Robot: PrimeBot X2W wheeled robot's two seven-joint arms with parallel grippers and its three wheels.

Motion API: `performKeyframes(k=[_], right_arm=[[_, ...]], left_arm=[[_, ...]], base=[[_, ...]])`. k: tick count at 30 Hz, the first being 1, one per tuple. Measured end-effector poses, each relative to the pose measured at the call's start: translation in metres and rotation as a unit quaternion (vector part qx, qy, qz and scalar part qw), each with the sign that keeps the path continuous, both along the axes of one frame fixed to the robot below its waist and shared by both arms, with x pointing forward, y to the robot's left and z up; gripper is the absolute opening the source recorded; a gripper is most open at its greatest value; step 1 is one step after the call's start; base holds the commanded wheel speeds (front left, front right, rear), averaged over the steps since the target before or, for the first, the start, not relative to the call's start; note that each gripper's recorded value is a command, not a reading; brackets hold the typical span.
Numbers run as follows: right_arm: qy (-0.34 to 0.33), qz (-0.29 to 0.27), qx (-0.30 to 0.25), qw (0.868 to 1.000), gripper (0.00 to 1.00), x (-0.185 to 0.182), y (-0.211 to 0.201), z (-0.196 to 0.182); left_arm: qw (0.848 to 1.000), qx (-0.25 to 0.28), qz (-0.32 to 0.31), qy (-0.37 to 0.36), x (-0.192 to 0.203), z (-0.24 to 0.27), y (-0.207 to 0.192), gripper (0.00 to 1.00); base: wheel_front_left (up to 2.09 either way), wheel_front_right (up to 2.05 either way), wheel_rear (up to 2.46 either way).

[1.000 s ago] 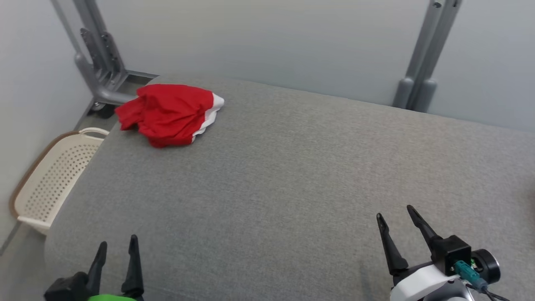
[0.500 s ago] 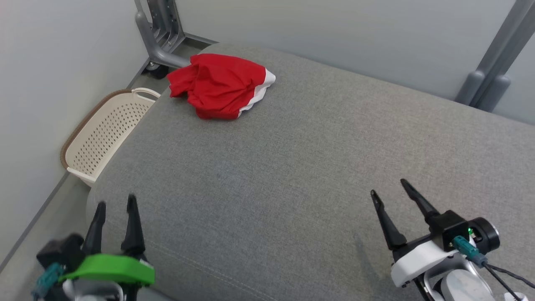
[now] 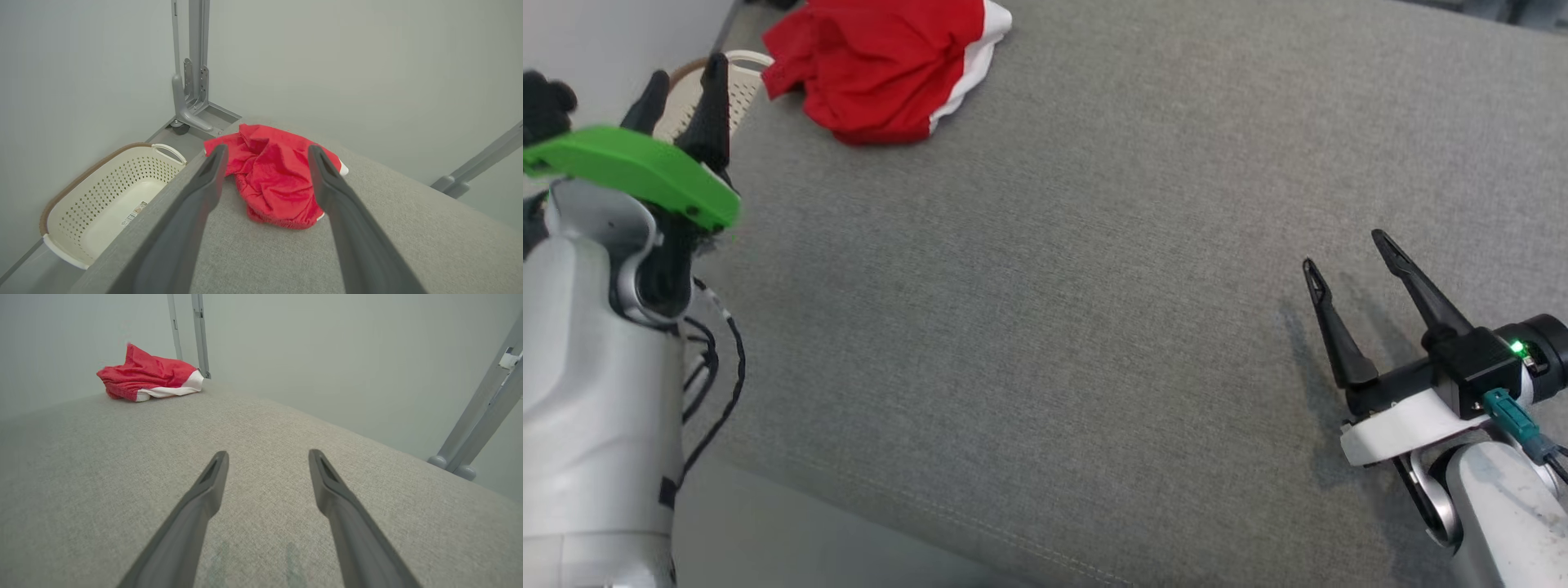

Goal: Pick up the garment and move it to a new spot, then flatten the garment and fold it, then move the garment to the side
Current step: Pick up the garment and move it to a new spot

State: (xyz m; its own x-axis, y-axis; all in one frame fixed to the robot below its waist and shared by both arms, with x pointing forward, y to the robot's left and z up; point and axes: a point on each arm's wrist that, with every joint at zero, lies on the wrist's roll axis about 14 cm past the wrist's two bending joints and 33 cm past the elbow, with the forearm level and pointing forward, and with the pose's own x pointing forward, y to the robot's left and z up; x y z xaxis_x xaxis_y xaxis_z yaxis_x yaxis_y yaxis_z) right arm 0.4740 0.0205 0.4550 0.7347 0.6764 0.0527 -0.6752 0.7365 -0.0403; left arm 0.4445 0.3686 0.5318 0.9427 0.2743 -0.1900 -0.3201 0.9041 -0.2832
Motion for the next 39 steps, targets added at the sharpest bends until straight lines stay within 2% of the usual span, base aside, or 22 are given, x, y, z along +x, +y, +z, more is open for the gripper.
performKeyframes(k=[5, 8, 11, 15, 19, 20, 21, 22, 30, 35, 39], right_arm=[[0.043, -0.023, -0.013, 0.999, 1.00, 0.007, -0.024, -0.045], [0.055, -0.039, -0.009, 0.998, 1.00, 0.008, -0.035, -0.055], [0.059, -0.055, -0.007, 0.997, 1.00, 0.009, -0.045, -0.059], [0.067, -0.083, -0.014, 0.994, 1.00, 0.006, -0.069, -0.064], [0.080, -0.123, -0.037, 0.989, 1.00, -0.003, -0.104, -0.071], [0.083, -0.132, -0.043, 0.987, 1.00, -0.005, -0.112, -0.072], [0.085, -0.140, -0.048, 0.985, 1.00, -0.007, -0.119, -0.074], [0.086, -0.147, -0.051, 0.984, 1.00, -0.008, -0.125, -0.074], [0.096, -0.165, -0.058, 0.980, 1.00, -0.018, -0.137, -0.074], [0.092, -0.168, -0.046, 0.980, 1.00, -0.022, -0.133, -0.062], [0.081, -0.165, -0.033, 0.982, 1.00, -0.025, -0.124, -0.047]], left_arm=[[0.996, -0.047, -0.006, 0.077, 0.048, -0.041, 0.005, 1.00], [0.990, -0.073, -0.004, 0.117, 0.064, -0.074, 0.004, 1.00], [0.985, -0.090, -0.003, 0.148, 0.069, -0.102, 0.000, 1.00], [0.969, -0.108, 0.003, 0.221, 0.066, -0.158, -0.008, 1.00], [0.961, -0.128, 0.000, 0.243, 0.078, -0.190, -0.028, 1.00], [0.961, -0.128, -0.001, 0.245, 0.081, -0.195, -0.031, 0.53], [0.961, -0.127, -0.003, 0.244, 0.085, -0.198, -0.034, 0.21], [0.962, -0.124, -0.005, 0.245, 0.087, -0.203, -0.038, 0.00], [0.964, -0.148, -0.033, 0.218, 0.107, -0.196, -0.068, 0.00], [0.966, -0.177, -0.100, 0.159, 0.120, -0.158, -0.116, 0.00], [0.971, -0.168, -0.137, 0.099, 0.116, -0.110, -0.123, 0.00]], base=[[0.00, 0.00, 0.00], [0.00, 0.00, 0.00], [0.00, 0.00, 0.00], [0.00, 0.00, 0.00], [0.00, 0.00, 0.00], [0.00, 0.00, 0.00], [0.00, 0.00, 0.00], [0.00, 0.00, 0.00], [0.00, 0.00, 0.00], [0.00, 0.00, 0.00], [0.00, 0.00, 0.00]])
